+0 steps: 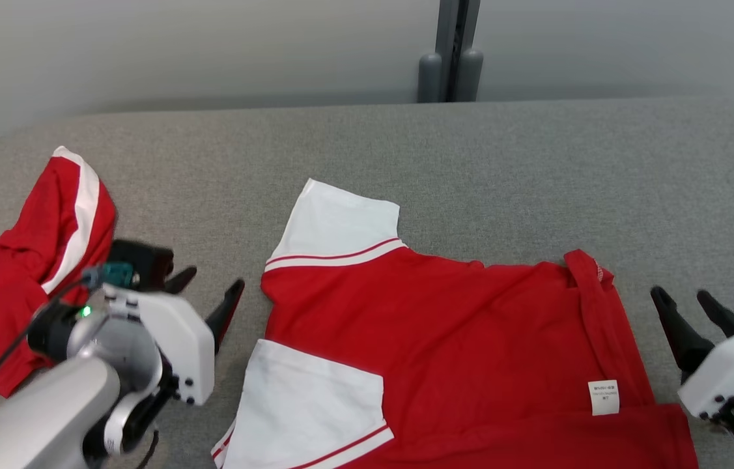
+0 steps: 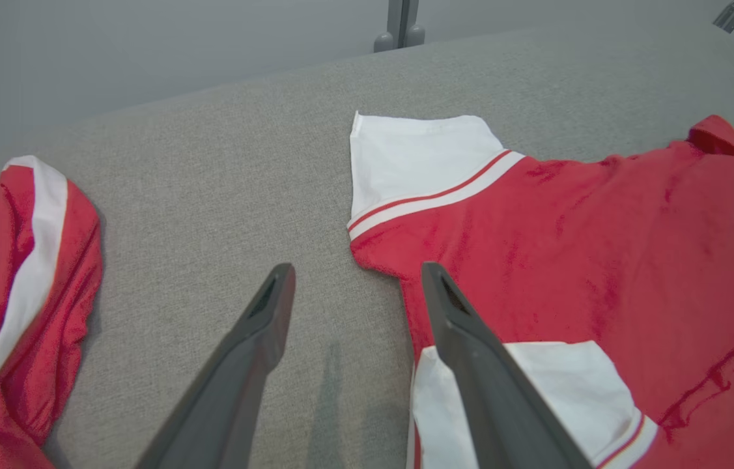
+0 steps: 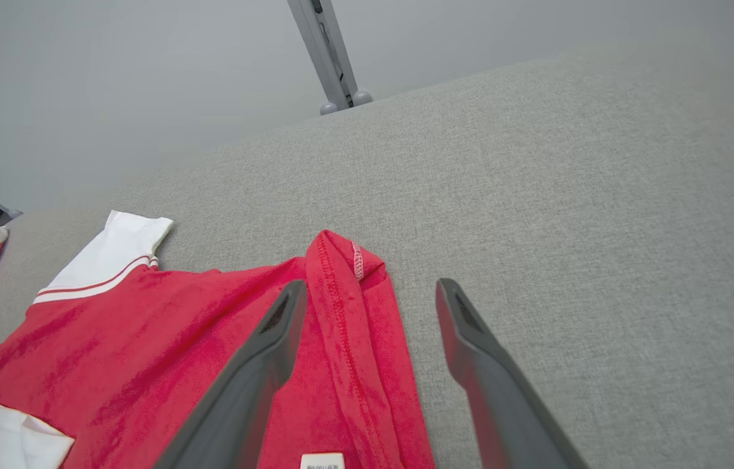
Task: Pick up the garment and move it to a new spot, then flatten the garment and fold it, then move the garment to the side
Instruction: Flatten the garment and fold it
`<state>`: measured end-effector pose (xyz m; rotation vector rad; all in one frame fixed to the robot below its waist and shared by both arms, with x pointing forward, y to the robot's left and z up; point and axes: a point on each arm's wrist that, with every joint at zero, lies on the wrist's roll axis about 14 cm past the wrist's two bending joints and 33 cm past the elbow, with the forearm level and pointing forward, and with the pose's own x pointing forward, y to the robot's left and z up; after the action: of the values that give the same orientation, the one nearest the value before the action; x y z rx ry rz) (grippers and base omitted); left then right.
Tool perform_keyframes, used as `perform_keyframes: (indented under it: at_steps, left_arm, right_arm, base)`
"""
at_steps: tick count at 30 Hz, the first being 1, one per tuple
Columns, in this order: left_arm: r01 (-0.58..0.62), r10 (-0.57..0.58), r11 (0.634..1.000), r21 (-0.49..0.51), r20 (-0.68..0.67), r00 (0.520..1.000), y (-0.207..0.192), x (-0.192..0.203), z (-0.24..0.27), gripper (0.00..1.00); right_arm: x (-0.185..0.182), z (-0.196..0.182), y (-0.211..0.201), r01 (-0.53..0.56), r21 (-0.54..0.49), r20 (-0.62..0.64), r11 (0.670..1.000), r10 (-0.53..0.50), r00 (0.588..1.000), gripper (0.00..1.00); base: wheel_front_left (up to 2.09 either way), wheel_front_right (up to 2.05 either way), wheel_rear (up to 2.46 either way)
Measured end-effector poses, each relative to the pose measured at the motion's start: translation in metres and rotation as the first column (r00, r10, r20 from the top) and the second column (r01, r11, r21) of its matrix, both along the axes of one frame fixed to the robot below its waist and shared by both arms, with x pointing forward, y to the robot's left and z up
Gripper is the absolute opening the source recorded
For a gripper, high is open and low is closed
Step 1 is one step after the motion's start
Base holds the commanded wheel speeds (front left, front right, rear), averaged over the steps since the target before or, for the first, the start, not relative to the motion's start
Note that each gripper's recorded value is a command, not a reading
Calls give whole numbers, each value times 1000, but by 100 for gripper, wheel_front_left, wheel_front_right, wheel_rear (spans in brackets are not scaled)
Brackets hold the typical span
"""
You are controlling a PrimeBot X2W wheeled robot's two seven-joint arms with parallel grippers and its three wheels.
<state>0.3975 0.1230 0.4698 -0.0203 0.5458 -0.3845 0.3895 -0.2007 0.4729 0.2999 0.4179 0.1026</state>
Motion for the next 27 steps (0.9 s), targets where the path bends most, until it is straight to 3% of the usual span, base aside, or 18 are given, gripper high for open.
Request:
perform_keyframes:
  at_steps: [13,18,27]
  left_arm:
    - [190,-180,979,74,-124,976,-29,107,-8,100]
    - [254,-232,964,78,-221,947,-42,127,-31,100]
    - [310,-270,948,77,-323,907,-56,154,-61,100]
  right_arm:
    - [75,-45,49,-224,-129,-165,966,202,965,100]
    - [83,-75,51,-278,-159,-272,947,228,935,100]
    - [93,-91,47,-291,-166,-306,942,231,924,100]
  base:
    - [0,0,0]
    - [0,0,0]
    - [0,0,0]
